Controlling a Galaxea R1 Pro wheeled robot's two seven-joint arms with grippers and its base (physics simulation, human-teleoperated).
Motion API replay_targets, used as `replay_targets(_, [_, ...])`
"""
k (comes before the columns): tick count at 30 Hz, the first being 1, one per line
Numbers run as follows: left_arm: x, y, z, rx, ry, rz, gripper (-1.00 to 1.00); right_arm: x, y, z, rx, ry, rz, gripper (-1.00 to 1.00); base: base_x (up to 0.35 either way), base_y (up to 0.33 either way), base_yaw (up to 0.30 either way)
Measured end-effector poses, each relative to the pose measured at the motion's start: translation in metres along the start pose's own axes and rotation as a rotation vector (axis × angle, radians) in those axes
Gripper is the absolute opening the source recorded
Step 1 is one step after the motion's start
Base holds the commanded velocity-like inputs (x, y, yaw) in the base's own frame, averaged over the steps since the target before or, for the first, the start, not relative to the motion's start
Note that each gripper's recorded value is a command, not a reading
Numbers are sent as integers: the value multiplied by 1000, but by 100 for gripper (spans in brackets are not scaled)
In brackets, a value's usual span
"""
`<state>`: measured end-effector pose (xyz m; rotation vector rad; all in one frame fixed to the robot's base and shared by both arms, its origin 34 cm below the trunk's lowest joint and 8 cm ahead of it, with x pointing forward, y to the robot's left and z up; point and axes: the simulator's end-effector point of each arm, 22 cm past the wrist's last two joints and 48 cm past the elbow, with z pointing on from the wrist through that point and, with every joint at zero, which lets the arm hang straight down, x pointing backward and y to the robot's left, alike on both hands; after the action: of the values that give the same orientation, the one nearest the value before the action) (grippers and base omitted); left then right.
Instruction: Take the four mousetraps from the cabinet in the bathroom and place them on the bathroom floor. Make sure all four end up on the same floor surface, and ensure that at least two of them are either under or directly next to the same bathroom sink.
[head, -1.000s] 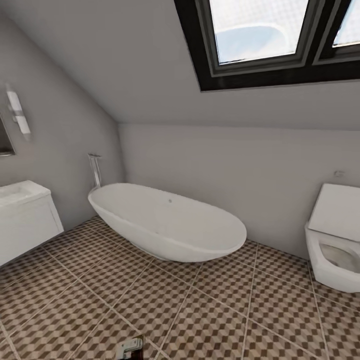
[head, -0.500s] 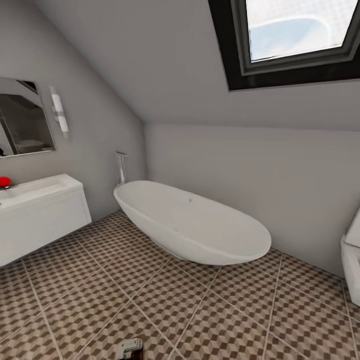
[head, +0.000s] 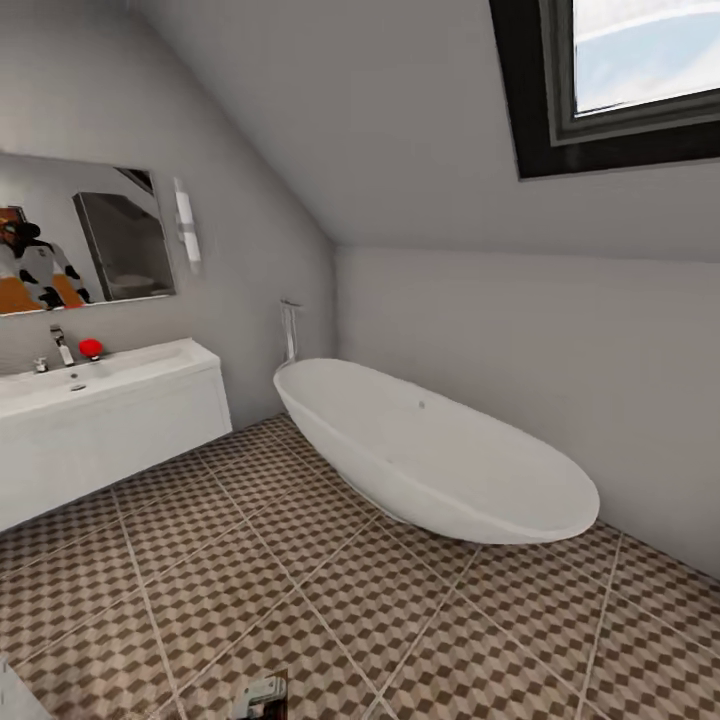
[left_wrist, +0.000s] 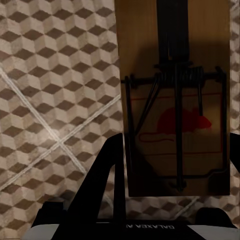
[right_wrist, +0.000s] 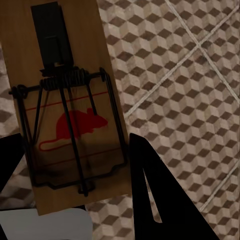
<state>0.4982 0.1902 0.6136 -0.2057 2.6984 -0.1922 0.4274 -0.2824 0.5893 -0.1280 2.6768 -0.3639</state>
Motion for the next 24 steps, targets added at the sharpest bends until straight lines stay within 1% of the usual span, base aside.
replay_targets(10, [0, 0, 0, -1, 1, -1, -100, 0, 0, 0, 0, 0, 0, -100, 0, 0, 296])
replay_targets(12, [0, 0, 0, -1, 1, -1, -100, 0, 0, 0, 0, -1, 0, -100, 0, 0, 201])
replay_targets(16, [0, 0, 0, -1, 0, -1, -100, 0, 0, 0, -3, 0, 0, -100, 59, 0, 82])
replay_targets(24, [0, 1, 0, -2, 0, -1, -100, 0, 1, 0, -5, -1, -1, -100, 290, 0, 8])
